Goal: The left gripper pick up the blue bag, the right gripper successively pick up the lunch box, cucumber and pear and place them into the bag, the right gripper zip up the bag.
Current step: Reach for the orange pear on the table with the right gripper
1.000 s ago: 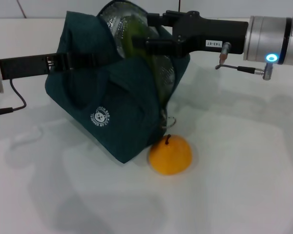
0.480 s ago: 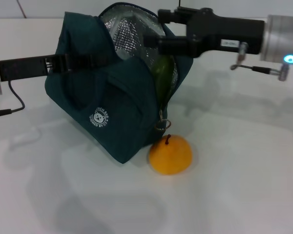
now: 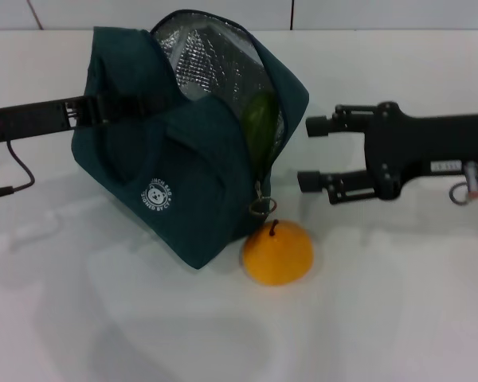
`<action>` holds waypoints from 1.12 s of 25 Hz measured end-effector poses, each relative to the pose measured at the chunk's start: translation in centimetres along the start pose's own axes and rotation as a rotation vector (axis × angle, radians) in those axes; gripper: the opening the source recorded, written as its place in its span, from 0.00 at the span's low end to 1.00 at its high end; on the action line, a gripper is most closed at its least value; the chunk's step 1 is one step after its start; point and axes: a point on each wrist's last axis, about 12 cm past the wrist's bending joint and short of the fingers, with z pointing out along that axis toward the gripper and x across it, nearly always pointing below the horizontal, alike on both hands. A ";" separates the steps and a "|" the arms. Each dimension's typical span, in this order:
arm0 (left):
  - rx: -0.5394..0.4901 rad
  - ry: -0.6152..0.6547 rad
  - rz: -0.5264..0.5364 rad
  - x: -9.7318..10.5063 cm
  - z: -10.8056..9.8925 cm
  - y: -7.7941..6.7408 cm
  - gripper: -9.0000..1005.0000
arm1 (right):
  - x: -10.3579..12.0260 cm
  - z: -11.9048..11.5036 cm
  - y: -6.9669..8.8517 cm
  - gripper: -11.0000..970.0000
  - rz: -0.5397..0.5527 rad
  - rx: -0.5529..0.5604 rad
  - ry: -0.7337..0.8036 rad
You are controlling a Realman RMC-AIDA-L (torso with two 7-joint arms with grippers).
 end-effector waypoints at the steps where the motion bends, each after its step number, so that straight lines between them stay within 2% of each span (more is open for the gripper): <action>1: -0.001 -0.008 -0.005 0.1 -0.1 0.1 0.05 | 0.3 -0.2 0.3 0.82 -0.007 -0.004 -0.007; 6: -0.002 -0.014 -0.013 0.4 -0.2 0.4 0.05 | 2.0 -0.5 1.3 0.82 -0.014 -0.009 -0.004; 13: 0.003 -0.010 -0.007 0.2 0.1 0.3 0.05 | 4.4 0.8 1.7 0.82 -0.004 -0.022 0.048; 20: 0.006 -0.008 -0.003 0.1 0.2 0.2 0.04 | 4.9 2.4 1.8 0.81 -0.032 -0.026 0.093; 28: 0.002 -0.013 -0.002 0.0 0.2 0.3 0.05 | 4.9 3.8 1.8 0.81 -0.038 -0.043 0.066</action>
